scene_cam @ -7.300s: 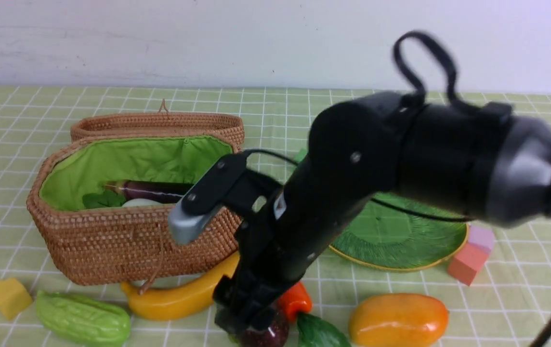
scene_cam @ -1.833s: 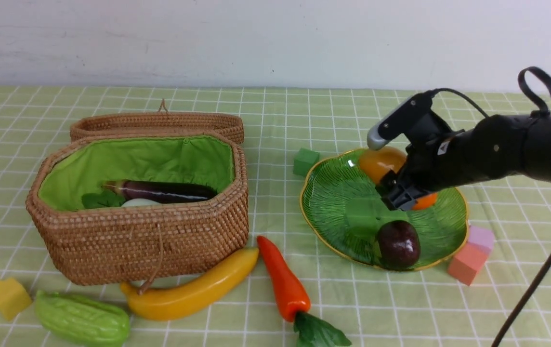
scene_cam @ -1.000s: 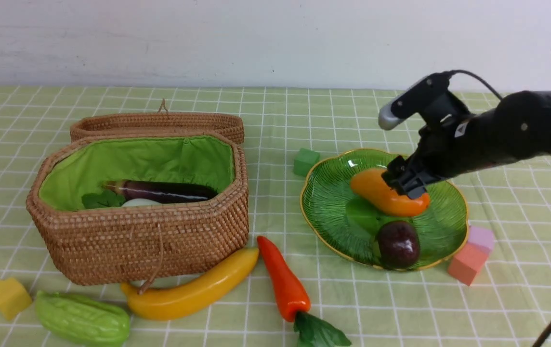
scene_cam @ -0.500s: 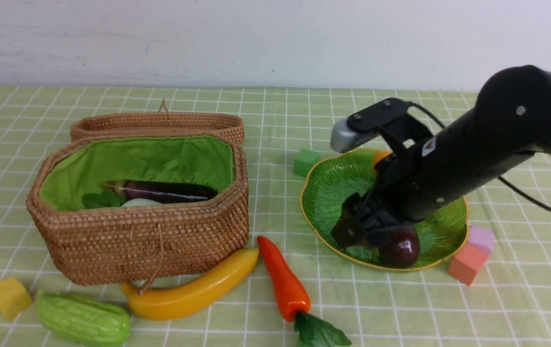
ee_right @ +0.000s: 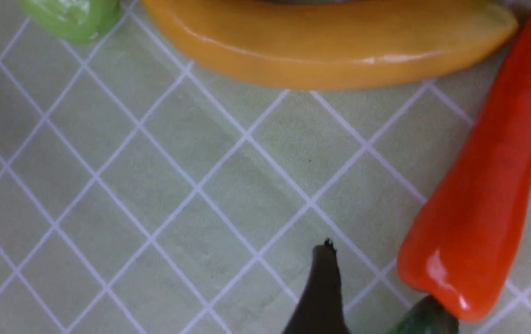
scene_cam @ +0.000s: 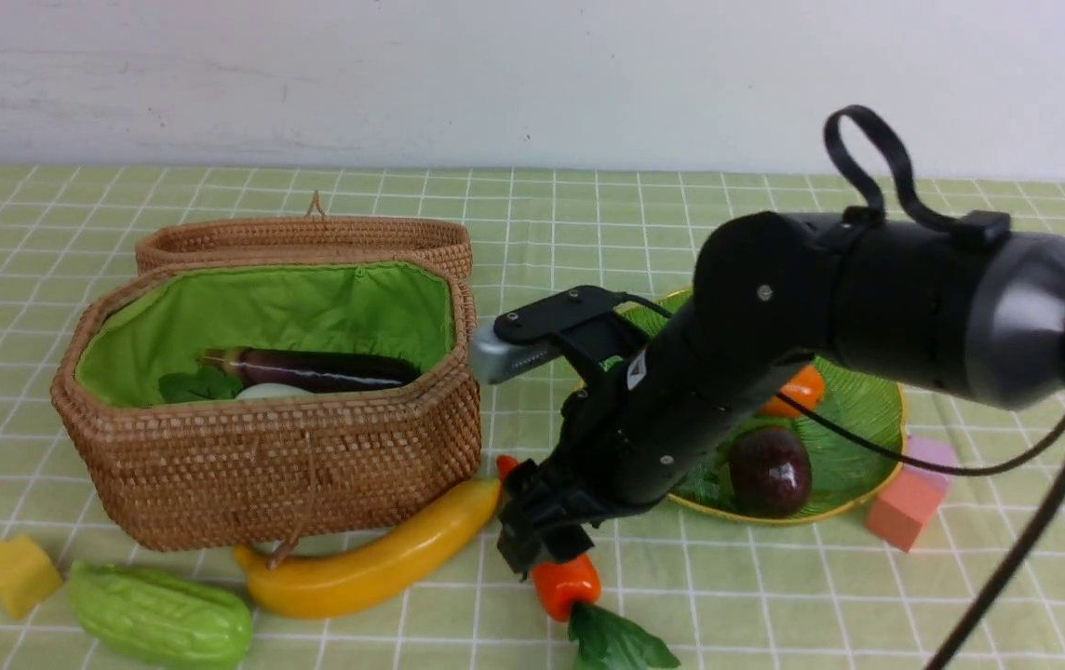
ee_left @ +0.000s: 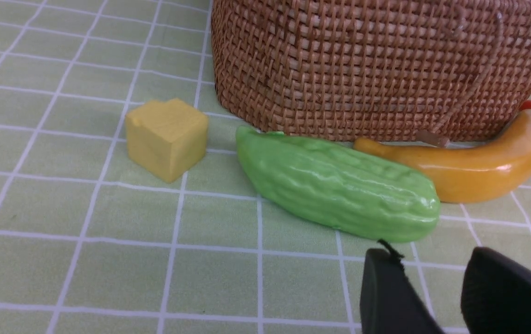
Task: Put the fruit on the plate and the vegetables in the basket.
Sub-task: Use the right arm to grab a carrot and put it into the left basket
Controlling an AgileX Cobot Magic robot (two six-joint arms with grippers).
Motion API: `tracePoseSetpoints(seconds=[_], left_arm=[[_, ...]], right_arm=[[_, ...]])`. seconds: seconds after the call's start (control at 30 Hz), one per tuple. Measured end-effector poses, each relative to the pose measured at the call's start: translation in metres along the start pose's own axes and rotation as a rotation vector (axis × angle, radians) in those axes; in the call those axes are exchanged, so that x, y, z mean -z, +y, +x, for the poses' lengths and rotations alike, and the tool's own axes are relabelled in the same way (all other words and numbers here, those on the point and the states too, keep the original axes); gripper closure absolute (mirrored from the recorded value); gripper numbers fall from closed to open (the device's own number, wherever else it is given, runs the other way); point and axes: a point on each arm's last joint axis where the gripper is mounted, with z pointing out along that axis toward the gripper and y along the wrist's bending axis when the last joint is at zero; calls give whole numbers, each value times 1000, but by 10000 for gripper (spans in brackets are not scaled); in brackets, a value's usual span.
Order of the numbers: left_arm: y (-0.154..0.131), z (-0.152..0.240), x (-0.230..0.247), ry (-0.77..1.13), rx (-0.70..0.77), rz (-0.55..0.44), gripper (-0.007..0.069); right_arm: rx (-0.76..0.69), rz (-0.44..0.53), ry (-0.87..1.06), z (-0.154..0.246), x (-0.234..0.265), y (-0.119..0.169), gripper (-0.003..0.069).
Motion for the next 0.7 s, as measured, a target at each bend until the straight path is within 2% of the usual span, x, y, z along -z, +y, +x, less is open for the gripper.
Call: tracePoseSetpoints(seconds=[0.13,0.3,0.47,0.6,0.63,0.7], left_arm=[[0,0,0,0,0,0,386],[0,0,0,0,0,0,386],[0,0,0,0,0,0,386],[0,0,0,0,0,0,386],[0,0,0,0,0,0,386],[0,0,0,0,0,0,386]], right_arm=[[7,24,39,-11,-25,-9,97],[86,115,123,-7,-55,-27,97],[92,125,165,-2,-68,-32,111],[74,101,185,-2,-67,-29,214],[75,96,195,-4,-64,-28,271],[76,87,210,-8,-59,-26,269]])
